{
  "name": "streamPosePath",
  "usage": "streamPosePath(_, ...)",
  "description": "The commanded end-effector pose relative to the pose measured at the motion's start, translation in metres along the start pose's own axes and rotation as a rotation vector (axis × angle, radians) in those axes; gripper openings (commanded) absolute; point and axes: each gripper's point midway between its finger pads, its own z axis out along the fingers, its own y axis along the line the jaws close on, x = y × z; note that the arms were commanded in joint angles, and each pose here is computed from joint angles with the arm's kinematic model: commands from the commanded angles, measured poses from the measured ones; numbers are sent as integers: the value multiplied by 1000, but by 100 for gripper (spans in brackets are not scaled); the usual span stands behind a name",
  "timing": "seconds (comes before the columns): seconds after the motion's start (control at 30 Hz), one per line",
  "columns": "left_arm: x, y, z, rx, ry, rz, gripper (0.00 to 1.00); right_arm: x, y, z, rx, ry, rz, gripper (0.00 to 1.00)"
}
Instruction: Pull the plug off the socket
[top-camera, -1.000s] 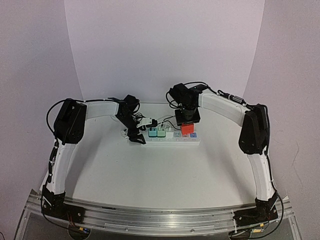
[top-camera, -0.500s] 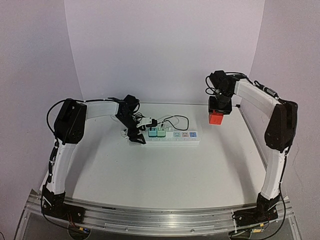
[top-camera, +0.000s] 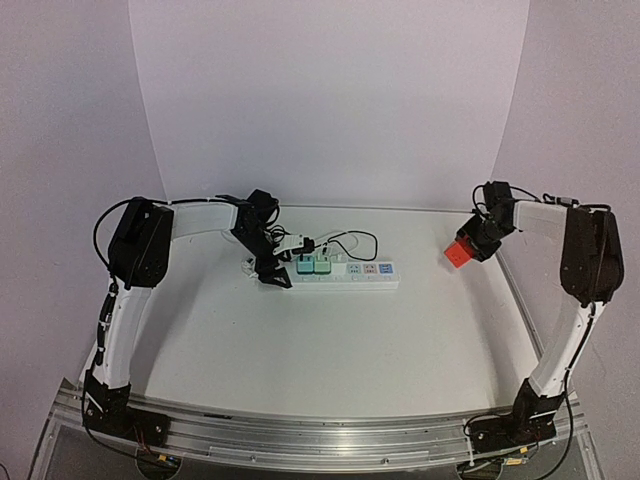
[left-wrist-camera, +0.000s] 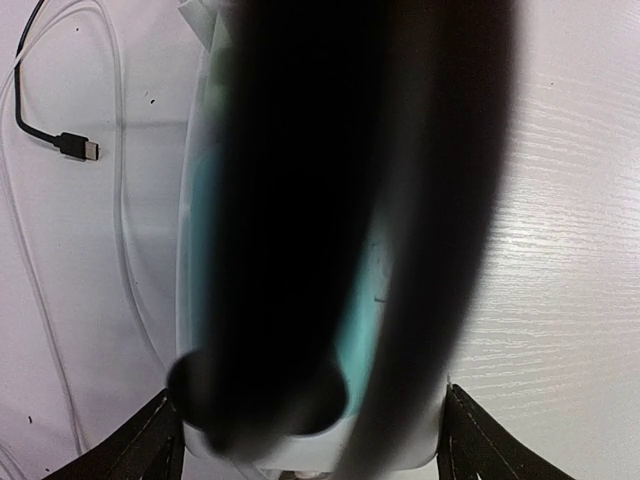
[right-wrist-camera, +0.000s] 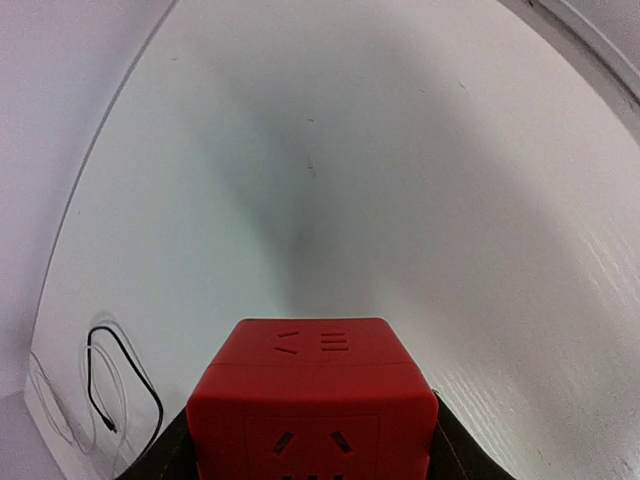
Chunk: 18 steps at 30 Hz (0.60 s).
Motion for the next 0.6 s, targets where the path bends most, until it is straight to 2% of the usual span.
streamPosePath(0.0,42,-9,22,29,135,-57,0,-31,57,-5,-323,-95,221,0)
streamPosePath(0.2,41,-10,23,35,128,-75,0,-66,63,7,-454,-274,396,0)
streamPosePath(0.43,42,-13,24,41,126,-85,0,-80,12,37,-455,-464,677,0)
streamPosePath(0.57,41,-12,24,42,120,-88,0,-84,3,46,-459,-529,722,0)
